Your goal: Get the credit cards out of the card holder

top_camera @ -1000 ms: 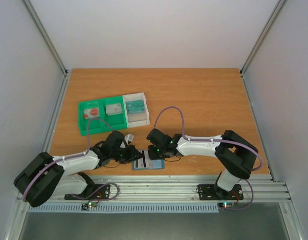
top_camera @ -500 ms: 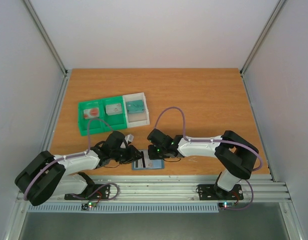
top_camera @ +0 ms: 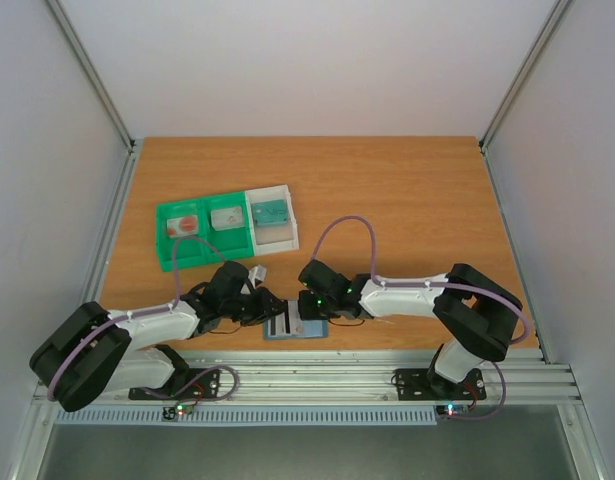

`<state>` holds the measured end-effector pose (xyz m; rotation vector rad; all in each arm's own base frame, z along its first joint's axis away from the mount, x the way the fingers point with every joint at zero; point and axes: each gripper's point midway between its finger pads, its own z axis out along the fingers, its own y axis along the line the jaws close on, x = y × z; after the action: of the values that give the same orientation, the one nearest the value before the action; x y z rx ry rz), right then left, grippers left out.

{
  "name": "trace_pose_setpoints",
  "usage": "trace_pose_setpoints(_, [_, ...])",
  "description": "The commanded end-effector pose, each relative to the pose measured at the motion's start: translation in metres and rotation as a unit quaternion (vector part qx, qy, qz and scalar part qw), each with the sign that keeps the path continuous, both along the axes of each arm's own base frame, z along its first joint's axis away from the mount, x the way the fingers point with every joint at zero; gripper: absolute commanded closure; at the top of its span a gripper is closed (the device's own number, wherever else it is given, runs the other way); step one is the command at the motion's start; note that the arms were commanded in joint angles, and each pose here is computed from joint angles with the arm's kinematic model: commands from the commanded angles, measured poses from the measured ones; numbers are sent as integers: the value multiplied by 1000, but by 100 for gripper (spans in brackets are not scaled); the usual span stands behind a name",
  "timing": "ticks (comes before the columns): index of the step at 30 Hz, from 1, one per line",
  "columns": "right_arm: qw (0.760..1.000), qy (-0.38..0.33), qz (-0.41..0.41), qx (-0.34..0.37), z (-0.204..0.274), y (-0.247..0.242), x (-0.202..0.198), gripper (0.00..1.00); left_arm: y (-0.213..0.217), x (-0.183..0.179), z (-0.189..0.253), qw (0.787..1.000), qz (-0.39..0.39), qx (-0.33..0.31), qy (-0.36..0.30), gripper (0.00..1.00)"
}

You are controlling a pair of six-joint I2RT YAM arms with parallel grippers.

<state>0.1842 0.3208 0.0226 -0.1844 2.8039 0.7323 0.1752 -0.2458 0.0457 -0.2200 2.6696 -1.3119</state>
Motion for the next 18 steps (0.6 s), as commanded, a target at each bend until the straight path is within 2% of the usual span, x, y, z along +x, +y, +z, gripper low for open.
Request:
trace_pose_setpoints(1, [999, 16, -13, -40, -15, -25, -10, 92, -7, 9, 11, 999, 7, -25, -29, 89])
trace_pose_setpoints(5, [998, 14, -16, -55, -17, -29, -9, 92, -5, 9, 8, 1000, 8, -14, -26, 99])
trace_pose_setpoints(10, [1000, 5, 5, -30, -11, -23, -11, 92, 6, 6, 2, 999, 21, 7, -22, 100])
trace_pose_setpoints(18, [997, -58, 44, -21, 22, -21, -1, 89, 25, 8, 16, 997, 49, 46, -45, 99])
